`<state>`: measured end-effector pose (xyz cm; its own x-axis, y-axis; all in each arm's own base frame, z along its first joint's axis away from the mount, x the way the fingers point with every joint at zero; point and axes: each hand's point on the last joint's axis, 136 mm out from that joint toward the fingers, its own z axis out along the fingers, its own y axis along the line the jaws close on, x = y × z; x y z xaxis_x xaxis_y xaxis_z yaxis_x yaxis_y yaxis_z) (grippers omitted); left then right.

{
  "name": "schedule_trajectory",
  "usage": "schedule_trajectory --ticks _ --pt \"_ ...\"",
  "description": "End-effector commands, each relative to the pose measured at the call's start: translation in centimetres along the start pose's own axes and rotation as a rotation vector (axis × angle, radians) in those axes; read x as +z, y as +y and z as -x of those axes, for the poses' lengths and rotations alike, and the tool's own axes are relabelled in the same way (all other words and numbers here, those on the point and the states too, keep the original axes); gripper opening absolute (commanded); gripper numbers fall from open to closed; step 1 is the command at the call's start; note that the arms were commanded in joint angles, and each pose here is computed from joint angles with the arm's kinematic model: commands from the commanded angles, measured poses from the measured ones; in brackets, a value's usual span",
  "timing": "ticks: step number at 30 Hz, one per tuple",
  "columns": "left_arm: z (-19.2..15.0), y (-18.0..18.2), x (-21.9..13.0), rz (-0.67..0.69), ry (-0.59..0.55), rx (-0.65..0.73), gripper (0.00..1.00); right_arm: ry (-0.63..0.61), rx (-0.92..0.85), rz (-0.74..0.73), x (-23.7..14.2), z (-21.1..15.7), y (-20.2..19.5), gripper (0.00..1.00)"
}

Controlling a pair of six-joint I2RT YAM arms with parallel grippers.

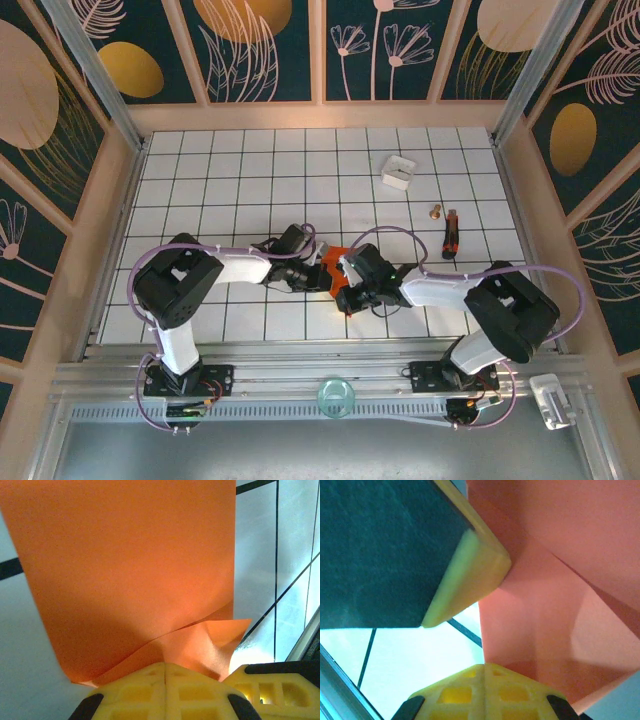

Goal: Fold a paper plane with a square sheet of paper (pick it up from the middle)
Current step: Perform the third fold on the triangle at the bottom-center of the table.

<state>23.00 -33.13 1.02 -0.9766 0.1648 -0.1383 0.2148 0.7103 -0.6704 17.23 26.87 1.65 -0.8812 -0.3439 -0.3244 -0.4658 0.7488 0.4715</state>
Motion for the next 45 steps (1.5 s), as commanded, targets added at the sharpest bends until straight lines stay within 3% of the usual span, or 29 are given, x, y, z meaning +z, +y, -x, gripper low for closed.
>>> schedule_trajectory --ticks 1,19,24,30,37,45 --pt "-3.9 6.7 1.0 0.242 0.104 -0.084 0.00 0.112 0.084 -0.077 -0.2 -3.9 -2.3 0.00" --pt "-4.0 7.0 1.3 0.248 0.117 -0.084 0.00 0.152 0.226 -0.184 -1.5 -6.7 -4.2 0.00" --pt "-4.0 7.0 1.4 0.245 0.119 -0.084 0.00 0.066 0.231 -0.183 -2.9 -4.5 -3.5 0.00" --pt "-3.9 6.9 1.4 0.245 0.117 -0.085 0.00 -0.041 0.137 -0.061 -4.2 -1.1 0.8 0.00" --pt "-3.8 6.8 1.4 0.242 0.116 -0.084 0.00 -0.012 0.054 -0.016 -2.4 -0.2 3.3 0.00" --pt "-3.8 6.9 1.5 0.241 0.120 -0.084 0.00 0.070 0.049 -0.105 -0.6 -1.3 1.0 0.00"
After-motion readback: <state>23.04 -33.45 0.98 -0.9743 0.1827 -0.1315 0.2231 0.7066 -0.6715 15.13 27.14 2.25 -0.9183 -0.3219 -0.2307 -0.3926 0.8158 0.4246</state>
